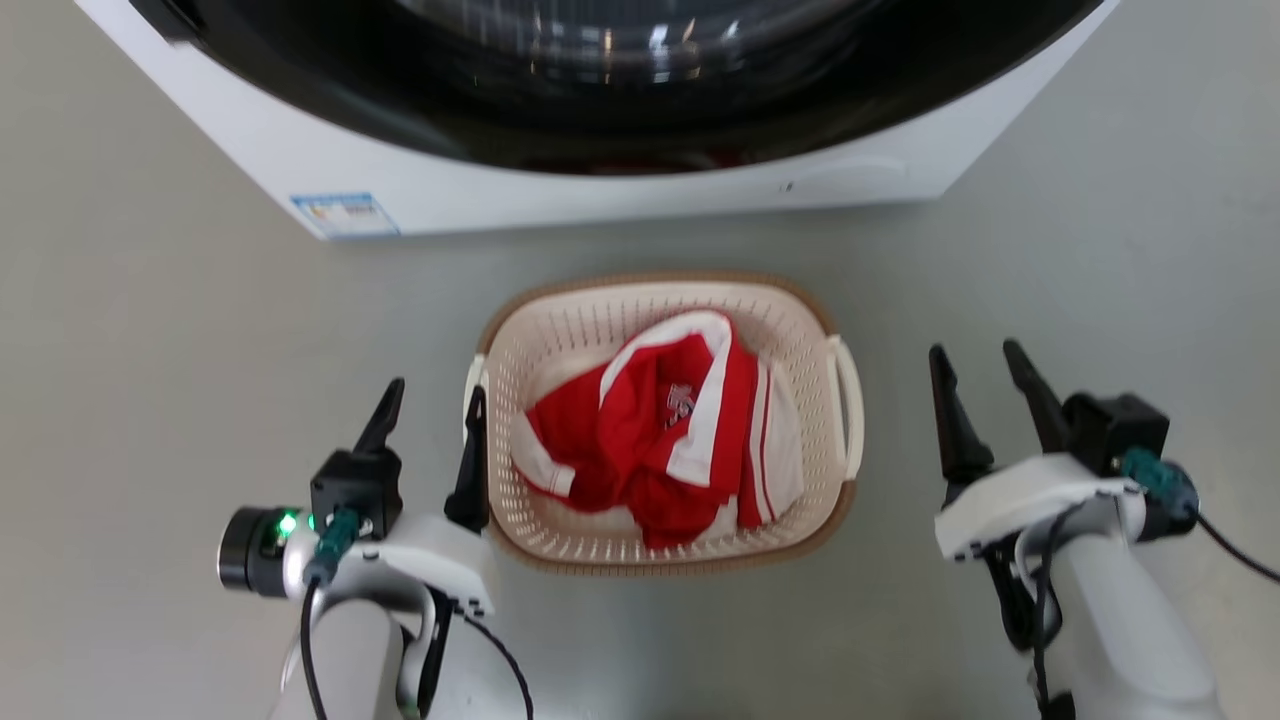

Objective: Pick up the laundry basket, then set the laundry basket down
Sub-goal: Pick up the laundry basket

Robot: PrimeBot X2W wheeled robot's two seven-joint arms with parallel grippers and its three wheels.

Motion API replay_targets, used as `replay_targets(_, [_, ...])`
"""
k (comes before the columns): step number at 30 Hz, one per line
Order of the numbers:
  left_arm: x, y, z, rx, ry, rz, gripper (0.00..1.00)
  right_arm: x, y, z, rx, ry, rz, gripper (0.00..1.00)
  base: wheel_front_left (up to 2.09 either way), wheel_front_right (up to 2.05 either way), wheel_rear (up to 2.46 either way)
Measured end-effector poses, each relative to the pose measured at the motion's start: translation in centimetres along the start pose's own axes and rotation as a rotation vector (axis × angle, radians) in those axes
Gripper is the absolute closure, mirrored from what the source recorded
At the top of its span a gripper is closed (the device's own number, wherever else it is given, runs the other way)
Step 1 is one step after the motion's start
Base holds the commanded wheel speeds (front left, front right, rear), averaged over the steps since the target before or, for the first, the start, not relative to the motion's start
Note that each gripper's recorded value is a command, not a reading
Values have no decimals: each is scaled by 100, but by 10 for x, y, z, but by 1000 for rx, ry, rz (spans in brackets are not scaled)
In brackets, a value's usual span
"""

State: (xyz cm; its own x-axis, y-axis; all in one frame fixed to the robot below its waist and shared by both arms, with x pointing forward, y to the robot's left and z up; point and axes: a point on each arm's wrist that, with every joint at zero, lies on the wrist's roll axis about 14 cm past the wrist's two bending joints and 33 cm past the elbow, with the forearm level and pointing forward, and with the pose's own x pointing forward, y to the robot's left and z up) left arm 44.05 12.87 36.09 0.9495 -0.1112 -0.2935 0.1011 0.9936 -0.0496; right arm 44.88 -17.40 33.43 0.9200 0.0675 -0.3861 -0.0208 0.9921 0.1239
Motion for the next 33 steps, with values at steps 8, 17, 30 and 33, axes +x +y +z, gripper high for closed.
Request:
replay_targets(8, [35,14,-53,-24,143,28,0,43,0,-38,2,105,6,0,0,0,0])
replay_targets(17, [51,18,-107,-72,284,45,0,68,2,-83,16,223,15,0,0,0,0])
replay_targets(30, [63,17,-167,-95,442,42,0,95,14,-131,12,338,61,0,0,0,0])
replay_targets(33, [66,17,-176,-94,463,39,0,100,18,-138,7,353,75,0,0,0,0])
